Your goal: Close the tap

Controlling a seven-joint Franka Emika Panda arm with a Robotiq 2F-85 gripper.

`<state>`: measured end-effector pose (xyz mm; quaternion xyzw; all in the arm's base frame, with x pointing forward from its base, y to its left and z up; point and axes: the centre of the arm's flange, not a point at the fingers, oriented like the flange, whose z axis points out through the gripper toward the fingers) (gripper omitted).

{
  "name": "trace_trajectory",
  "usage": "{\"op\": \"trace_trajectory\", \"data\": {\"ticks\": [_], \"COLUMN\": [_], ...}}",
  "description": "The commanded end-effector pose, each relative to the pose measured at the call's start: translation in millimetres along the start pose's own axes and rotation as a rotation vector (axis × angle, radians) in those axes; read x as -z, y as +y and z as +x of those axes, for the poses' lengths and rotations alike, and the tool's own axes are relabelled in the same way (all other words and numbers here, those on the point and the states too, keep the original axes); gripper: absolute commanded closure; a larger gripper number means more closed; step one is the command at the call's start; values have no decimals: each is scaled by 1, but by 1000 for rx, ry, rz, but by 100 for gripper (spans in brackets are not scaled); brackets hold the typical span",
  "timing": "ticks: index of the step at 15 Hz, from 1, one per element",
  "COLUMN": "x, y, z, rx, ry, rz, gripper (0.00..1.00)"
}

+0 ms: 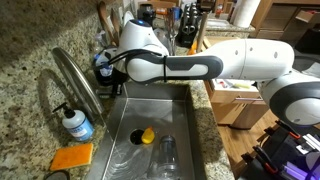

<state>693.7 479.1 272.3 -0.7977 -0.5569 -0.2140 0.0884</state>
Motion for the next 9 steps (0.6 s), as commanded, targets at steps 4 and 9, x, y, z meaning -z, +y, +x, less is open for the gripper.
{"op": "trace_trajectory", "data": {"ticks": [4, 9], "x": [-8, -1], "y": [-37, -3], "z": [18, -2], "rx": [66, 17], "ry": [30, -17], "rz": [156, 44], "gripper": [97, 74]}}
